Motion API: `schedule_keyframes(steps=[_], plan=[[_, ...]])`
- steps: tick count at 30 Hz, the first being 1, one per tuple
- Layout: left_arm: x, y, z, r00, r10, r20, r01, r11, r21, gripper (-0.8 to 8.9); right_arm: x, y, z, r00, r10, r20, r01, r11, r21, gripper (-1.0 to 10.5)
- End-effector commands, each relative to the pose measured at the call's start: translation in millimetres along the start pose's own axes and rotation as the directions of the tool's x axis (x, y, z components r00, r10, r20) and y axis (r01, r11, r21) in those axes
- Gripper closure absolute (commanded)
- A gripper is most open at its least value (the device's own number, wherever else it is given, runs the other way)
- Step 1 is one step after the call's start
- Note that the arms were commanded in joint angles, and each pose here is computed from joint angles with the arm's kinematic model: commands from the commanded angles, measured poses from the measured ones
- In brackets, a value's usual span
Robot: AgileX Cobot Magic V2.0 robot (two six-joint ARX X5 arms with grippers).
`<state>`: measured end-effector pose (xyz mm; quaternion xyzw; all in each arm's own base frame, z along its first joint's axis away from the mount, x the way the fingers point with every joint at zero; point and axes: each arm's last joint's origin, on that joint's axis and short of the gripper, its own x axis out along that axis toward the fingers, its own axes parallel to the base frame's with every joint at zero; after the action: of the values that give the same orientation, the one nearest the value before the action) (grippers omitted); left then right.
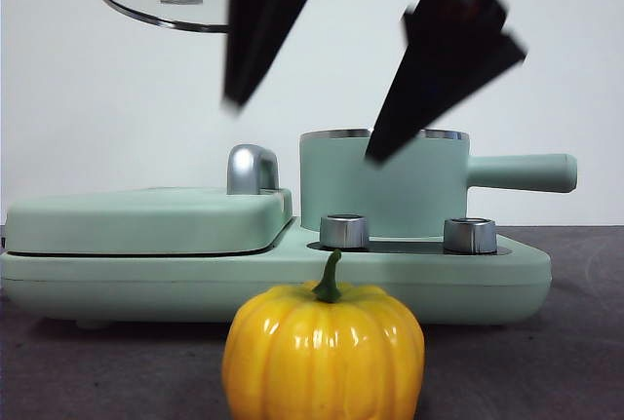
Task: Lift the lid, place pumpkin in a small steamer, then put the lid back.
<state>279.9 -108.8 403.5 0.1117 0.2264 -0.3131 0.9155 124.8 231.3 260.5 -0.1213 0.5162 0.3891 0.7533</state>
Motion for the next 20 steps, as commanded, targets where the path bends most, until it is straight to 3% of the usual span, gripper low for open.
schedule_keyframes(steps=[1, 9, 20], plan=[[-10.5, 4.4, 9.1, 0.998, 0.024, 0.051, -0.025, 1.000, 0.010, 7.92, 16.3, 6.1, 5.2, 1.000, -0.004, -0.031, 0.004, 1.000, 0.002, 4.3], [-10.9, 9.3, 5.8, 0.999, 0.037, 0.034, -0.037, 0.999, -0.005, 7.92, 55.3, 3.1, 4.9, 0.988, -0.041, -0.146, 0.043, 0.999, 0.008, 4.1], [-11.2, 10.3, 5.8, 0.999, 0.040, 0.036, -0.040, 0.999, -0.006, 7.92, 91.7, -0.3, 3.8, 0.974, -0.066, -0.217, 0.070, 0.998, 0.010, 4.1]])
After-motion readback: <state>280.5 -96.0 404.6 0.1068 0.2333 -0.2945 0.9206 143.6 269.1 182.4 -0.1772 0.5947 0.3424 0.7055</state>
